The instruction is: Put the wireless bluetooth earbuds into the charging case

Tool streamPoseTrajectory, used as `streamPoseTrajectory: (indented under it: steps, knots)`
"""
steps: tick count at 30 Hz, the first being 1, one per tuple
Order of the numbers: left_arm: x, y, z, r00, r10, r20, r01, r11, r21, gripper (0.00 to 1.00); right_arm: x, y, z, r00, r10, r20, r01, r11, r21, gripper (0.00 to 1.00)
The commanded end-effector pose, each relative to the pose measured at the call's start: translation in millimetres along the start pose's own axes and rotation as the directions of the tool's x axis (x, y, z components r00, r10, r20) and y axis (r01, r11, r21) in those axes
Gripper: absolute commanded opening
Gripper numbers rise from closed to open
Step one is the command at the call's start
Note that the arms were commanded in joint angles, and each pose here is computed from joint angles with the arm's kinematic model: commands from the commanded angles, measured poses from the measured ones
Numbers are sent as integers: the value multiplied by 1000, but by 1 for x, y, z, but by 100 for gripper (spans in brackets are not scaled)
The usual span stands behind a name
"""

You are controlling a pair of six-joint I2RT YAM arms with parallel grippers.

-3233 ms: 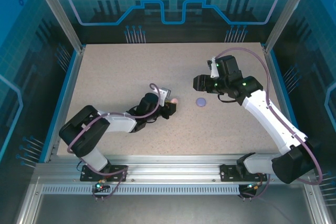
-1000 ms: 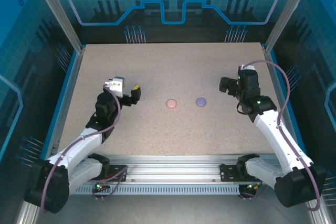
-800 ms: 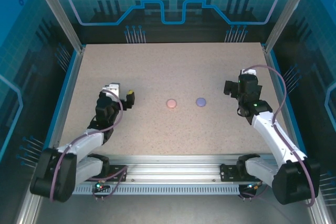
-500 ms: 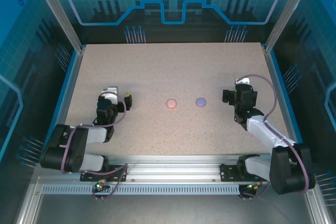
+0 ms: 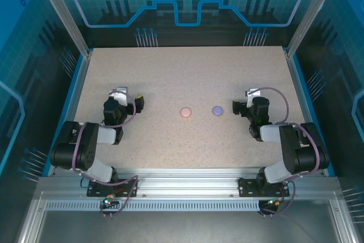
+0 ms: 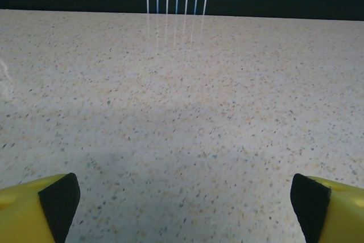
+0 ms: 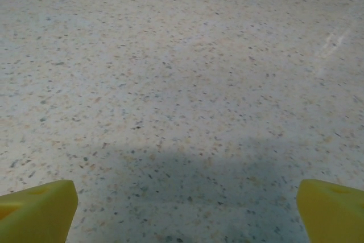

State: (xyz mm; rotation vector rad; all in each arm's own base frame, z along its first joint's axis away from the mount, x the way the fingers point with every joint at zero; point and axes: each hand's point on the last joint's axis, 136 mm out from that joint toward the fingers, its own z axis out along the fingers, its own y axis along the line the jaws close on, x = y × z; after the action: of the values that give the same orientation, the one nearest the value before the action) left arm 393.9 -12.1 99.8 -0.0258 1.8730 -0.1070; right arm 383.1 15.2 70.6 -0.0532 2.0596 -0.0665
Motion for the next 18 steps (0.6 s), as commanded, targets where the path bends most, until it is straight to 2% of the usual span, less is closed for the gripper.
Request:
streamPoseTrajectory:
  steps: [1, 18]
  knots:
    - [4, -2, 5, 999, -3, -46, 4, 1000, 26, 99, -27, 1, 0, 995, -3, 97, 6, 999, -33, 100]
    - [5, 1, 5, 999, -9, -49, 10, 1000, 8, 99, -27, 2, 1, 995, -6, 98, 9, 999, -33, 100]
